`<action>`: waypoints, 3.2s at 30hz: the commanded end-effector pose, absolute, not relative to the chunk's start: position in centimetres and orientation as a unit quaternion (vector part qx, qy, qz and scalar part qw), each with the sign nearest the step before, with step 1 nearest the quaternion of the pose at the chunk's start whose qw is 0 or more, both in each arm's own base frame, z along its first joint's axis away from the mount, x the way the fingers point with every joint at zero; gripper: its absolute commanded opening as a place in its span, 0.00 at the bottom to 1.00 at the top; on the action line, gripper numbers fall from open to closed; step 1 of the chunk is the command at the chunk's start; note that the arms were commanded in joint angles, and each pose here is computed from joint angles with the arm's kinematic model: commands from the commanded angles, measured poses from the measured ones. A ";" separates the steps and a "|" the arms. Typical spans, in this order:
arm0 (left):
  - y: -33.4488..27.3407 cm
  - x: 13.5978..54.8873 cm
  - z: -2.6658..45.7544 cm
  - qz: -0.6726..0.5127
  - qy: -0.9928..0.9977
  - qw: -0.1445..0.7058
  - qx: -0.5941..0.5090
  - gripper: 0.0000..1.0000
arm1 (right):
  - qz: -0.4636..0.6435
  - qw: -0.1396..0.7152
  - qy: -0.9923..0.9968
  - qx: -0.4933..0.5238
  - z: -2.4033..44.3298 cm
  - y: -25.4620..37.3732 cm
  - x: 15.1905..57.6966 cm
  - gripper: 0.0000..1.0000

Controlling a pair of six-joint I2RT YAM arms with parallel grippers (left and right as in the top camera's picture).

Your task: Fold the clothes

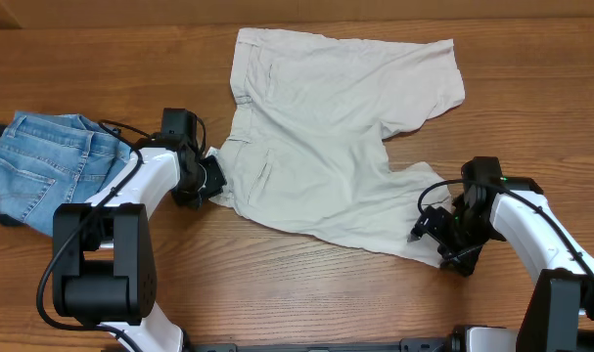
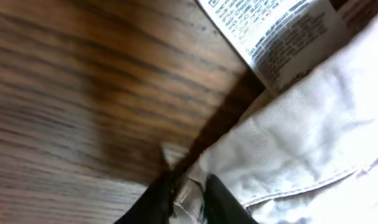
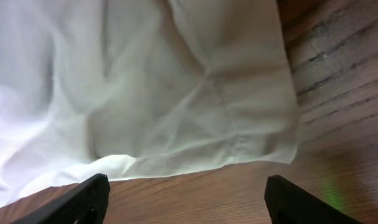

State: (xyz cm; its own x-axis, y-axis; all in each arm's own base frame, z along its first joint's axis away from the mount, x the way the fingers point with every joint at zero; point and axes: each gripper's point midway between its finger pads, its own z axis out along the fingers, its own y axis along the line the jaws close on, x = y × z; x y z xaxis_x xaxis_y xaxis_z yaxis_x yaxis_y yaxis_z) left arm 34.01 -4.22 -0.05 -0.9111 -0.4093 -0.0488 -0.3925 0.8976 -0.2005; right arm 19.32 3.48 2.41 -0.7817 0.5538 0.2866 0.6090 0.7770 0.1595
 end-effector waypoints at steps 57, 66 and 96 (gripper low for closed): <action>1.1 28.0 14.2 -0.101 0.962 0.126 -0.220 0.04 | -0.103 -0.145 -0.937 -0.301 18.2 0.4 23.1 0.04; 2.3 18.3 27.6 -0.034 0.933 0.296 -0.204 0.04 | -0.108 -0.204 -0.927 -0.295 26.7 0.6 17.7 0.04; 8.1 36.3 18.4 0.070 0.951 0.240 -0.184 0.59 | -0.227 -0.296 -0.925 -0.072 14.6 10.3 47.7 0.86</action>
State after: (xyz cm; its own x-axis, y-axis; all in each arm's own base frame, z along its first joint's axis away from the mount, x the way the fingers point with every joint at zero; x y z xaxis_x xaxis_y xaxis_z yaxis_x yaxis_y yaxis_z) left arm 36.05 6.85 17.94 -0.8218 -0.3348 -0.4611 -0.3724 0.9280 -0.0101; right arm 47.08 10.93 14.08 -0.8307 0.2655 -0.4893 -0.0077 0.8733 0.4871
